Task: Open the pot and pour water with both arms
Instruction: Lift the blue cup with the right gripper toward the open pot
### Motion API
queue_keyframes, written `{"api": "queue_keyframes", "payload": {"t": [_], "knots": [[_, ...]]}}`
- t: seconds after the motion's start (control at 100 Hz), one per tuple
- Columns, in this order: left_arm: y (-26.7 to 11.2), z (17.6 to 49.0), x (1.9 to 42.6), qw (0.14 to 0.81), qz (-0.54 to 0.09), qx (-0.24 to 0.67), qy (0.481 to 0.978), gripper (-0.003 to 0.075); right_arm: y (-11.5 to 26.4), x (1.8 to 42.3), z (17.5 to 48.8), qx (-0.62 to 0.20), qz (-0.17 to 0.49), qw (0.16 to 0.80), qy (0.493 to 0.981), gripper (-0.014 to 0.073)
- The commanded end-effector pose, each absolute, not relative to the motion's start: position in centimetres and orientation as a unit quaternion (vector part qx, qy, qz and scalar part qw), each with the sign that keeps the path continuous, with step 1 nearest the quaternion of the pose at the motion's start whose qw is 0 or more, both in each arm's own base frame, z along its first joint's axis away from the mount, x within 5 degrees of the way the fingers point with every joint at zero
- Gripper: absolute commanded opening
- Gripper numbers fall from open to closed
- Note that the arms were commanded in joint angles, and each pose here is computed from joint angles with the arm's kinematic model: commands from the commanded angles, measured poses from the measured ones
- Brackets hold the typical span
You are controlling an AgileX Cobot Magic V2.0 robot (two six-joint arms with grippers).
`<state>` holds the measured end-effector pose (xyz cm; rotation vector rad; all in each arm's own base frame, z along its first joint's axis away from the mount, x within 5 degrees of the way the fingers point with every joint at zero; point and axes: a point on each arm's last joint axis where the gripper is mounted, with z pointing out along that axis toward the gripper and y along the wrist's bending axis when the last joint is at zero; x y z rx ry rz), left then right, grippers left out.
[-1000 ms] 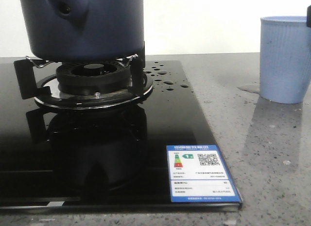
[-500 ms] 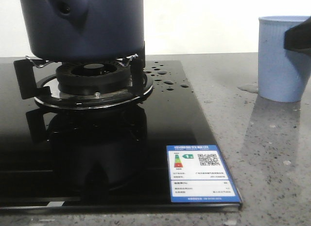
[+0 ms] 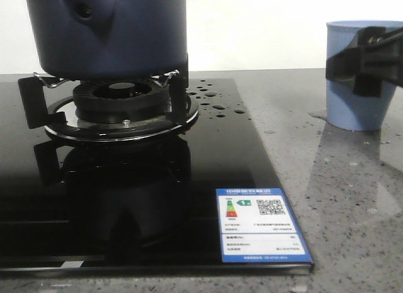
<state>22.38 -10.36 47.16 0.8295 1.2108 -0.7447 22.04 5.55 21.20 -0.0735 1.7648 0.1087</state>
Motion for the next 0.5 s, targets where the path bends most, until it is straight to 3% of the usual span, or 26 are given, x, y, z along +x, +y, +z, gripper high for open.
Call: {"api": "queue_keyframes", "payload": {"t": [0.0,0.33,0.49], "knots": [[-10.0,49.6,20.9,0.709,-0.358,0.345,0.501,0.0304,5.8,23.0,22.6,-0.021,0.054,0.681,0.73,0.0583],[-10.1,49.6,20.9,0.707,-0.36,0.348,0.499,0.0304,6.0,24.2,22.1,-0.019,0.044,0.693,0.72,0.058],[-10.1,49.6,20.8,0.706,-0.363,0.351,0.497,0.0304,6.1,24.2,22.0,-0.02,0.044,0.691,0.721,0.0429]]}}
